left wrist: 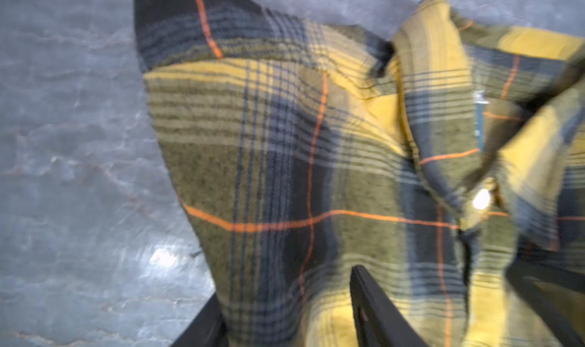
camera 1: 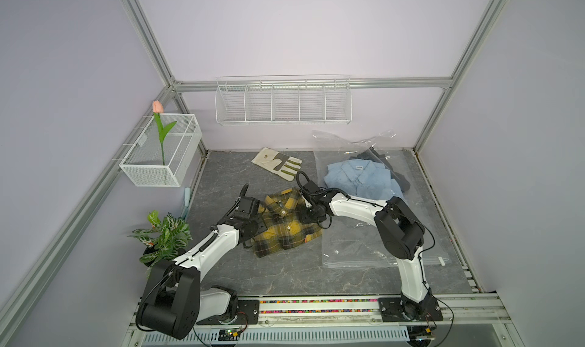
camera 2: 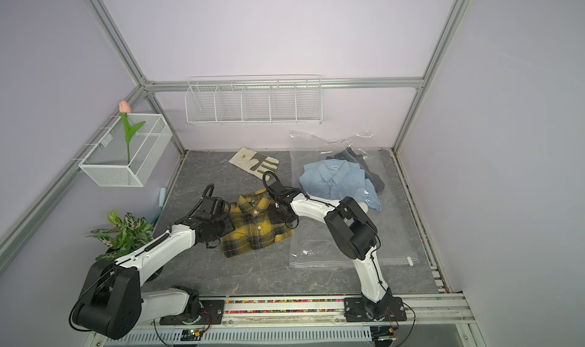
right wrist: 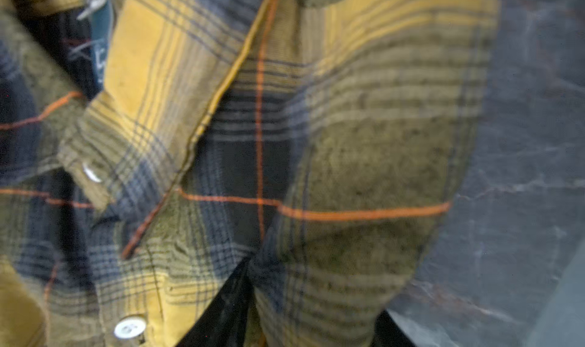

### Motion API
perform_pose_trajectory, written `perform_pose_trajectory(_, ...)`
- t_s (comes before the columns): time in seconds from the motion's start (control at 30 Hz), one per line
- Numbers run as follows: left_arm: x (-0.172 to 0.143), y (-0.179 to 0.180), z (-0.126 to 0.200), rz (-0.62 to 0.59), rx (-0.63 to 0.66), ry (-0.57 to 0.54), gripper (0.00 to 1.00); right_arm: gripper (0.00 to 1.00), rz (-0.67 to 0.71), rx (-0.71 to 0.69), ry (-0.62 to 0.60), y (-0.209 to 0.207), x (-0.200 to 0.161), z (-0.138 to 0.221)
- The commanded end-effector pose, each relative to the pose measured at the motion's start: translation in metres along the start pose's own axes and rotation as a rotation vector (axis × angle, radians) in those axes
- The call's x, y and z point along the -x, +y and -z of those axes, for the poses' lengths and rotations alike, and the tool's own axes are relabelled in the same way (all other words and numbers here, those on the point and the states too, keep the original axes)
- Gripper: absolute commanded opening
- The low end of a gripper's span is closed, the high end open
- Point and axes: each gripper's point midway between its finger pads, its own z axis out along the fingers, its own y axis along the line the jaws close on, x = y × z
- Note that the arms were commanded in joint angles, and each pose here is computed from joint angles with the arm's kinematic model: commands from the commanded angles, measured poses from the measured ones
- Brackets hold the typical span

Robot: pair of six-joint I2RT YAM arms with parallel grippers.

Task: Place the folded shirt into the vacuum bag
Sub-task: Pick up the shirt from the center of the board.

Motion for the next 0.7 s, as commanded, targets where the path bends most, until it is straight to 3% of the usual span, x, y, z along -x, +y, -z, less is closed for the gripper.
perform_pose_trajectory(0.0,-0.005,-0.01,0.002,-0.055,-0.036,0.058,0.54,0.28,0.008,-0.074,0.001,-0.014,-0.003,0.0)
perform_pose_trajectory(0.13,-0.004,-0.014,0.018,-0.023,-0.09,0.021,0.54,0.12,0.124,-0.088,-0.061,-0.001,0.028,0.04)
perform_pose_trajectory(0.33,-0.029,-0.021,-0.009,0.025,-0.195,0.074,0.52,0.08,0.263,-0.085,-0.05,0.031,0.041,0.074)
perform_pose_trajectory(0.5,-0.039,-0.032,-0.04,0.074,-0.281,0.102,0.5,0.08,0.274,0.023,-0.04,0.083,0.026,0.072)
perform_pose_trajectory(0.6,-0.039,-0.043,-0.042,0.085,-0.331,0.116,0.49,0.09,0.205,0.207,-0.004,0.121,0.009,0.061)
perform_pose_trajectory(0.67,-0.034,-0.047,-0.036,0.081,-0.344,0.108,0.49,0.09,0.194,0.221,0.004,0.129,0.0,0.05)
